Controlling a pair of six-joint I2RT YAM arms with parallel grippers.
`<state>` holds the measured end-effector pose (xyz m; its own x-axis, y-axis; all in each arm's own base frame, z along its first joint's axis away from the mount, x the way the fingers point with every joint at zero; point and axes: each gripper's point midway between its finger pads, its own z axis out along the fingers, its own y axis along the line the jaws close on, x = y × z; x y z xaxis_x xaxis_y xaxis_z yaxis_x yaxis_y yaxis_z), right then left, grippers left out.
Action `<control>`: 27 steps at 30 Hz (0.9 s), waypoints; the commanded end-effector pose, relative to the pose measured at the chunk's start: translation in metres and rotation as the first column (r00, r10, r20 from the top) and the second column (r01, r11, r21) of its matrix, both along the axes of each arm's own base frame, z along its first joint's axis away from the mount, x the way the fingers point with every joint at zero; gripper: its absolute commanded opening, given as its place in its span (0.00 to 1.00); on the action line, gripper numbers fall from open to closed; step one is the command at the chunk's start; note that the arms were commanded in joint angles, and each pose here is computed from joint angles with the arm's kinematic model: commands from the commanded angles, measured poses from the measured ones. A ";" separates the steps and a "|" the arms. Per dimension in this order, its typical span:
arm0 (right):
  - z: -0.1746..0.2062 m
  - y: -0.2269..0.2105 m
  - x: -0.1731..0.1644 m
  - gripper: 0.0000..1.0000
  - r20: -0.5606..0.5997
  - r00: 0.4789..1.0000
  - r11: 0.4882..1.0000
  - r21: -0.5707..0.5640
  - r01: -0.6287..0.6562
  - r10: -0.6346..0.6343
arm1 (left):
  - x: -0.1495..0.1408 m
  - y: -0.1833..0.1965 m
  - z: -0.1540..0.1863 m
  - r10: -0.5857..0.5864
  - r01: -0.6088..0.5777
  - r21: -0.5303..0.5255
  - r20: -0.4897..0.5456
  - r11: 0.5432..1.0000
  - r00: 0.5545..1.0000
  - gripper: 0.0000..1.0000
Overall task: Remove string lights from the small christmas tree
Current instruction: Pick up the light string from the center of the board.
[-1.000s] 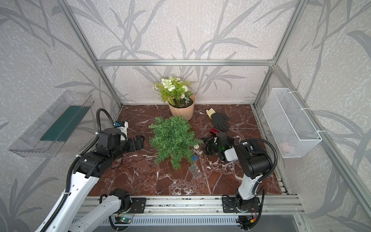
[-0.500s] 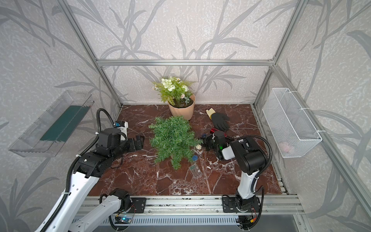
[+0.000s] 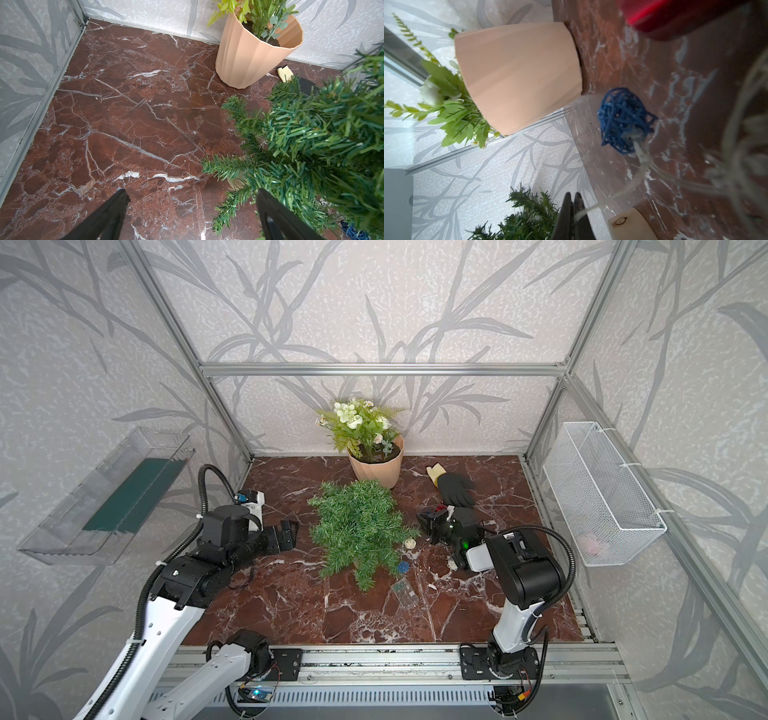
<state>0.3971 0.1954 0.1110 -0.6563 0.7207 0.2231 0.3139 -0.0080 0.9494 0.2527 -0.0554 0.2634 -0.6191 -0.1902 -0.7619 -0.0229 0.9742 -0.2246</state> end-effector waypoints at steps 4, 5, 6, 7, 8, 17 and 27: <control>0.067 -0.005 0.007 0.00 0.179 0.983 0.998 -0.052 -0.031 0.040 | -0.004 0.007 -0.005 0.024 -0.024 0.018 -0.011 1.000 1.000 0.97; 0.073 -0.007 0.007 0.00 0.189 0.981 0.997 -0.068 -0.029 0.041 | -0.004 0.007 -0.005 0.025 -0.025 0.018 -0.013 1.000 1.000 0.97; 0.080 -0.008 0.007 0.00 0.204 0.978 0.996 -0.082 -0.029 0.045 | -0.003 0.007 -0.005 0.025 -0.025 0.018 -0.013 1.000 1.000 0.97; 0.087 -0.009 0.006 0.00 0.217 0.975 0.995 -0.098 -0.029 0.050 | -0.003 0.006 -0.006 0.024 -0.024 0.017 -0.013 1.000 1.000 0.97; 0.097 -0.010 0.006 0.00 0.244 0.968 0.993 -0.112 -0.030 0.057 | -0.003 0.006 -0.006 0.023 -0.023 0.016 -0.012 1.000 1.000 0.97; 0.135 -0.011 -0.005 0.00 0.312 0.944 0.979 -0.196 -0.050 0.110 | -0.001 0.004 -0.008 0.018 -0.018 0.007 -0.015 1.000 1.000 0.97; 0.179 -0.016 -0.023 0.00 0.398 0.903 0.950 -0.309 -0.033 0.160 | -0.005 0.006 -0.007 0.025 -0.025 0.011 -0.013 1.000 1.000 0.97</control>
